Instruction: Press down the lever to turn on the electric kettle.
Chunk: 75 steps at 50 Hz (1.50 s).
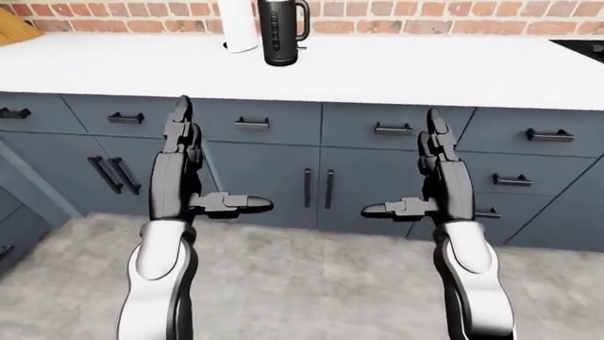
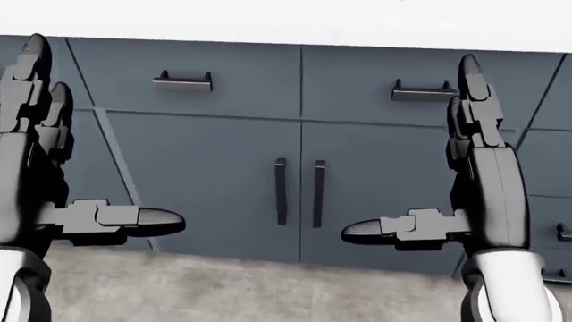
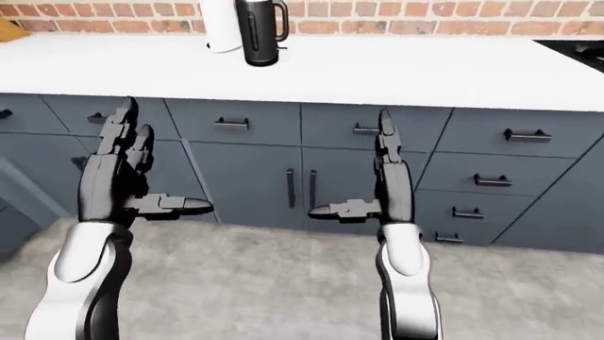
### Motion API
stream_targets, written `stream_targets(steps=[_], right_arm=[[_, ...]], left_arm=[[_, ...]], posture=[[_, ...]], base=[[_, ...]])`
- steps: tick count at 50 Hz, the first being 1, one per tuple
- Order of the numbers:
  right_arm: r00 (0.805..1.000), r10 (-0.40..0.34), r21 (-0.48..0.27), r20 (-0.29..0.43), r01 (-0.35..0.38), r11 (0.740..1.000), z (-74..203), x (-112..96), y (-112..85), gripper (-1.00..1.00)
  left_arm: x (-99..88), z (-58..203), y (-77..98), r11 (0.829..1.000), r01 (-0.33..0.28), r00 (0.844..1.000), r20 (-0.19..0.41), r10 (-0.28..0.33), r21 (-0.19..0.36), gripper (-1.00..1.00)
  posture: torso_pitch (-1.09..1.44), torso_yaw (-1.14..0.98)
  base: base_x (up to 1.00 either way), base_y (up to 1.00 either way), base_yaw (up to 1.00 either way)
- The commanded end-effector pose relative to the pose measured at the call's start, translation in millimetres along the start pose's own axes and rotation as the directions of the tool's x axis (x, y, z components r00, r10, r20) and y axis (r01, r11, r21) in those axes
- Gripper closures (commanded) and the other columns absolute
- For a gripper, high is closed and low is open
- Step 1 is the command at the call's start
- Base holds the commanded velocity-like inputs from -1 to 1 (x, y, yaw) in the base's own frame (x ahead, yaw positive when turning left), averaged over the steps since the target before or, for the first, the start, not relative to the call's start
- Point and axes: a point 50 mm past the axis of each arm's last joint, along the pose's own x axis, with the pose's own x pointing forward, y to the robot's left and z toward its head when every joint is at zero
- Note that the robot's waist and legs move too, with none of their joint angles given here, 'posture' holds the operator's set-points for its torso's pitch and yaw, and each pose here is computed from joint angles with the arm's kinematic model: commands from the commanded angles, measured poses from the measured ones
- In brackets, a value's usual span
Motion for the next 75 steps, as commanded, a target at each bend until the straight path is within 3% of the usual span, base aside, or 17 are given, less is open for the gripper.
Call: stream_targets(steps=[1,75], right_arm=[[0.996,0.015,0.011,0.085,-0.016,1.0,15,1,2.6,-1.0],[0.993,0.011,0.015,0.117,-0.013,1.0,19,1,5.2,-1.0]], left_arm=[[-0.2,14,3.4,1.0,-0.022,0.997,0.076,0.021,0.013,-1.0],[-11.5,12,8.3,0.999,-0.044,0.996,0.077,0.043,0.007,-1.0]], posture=[[0.0,0.0],[0.0,0.0]], base=[[0.06,0.0,0.0],[0.17,0.0,0.0]])
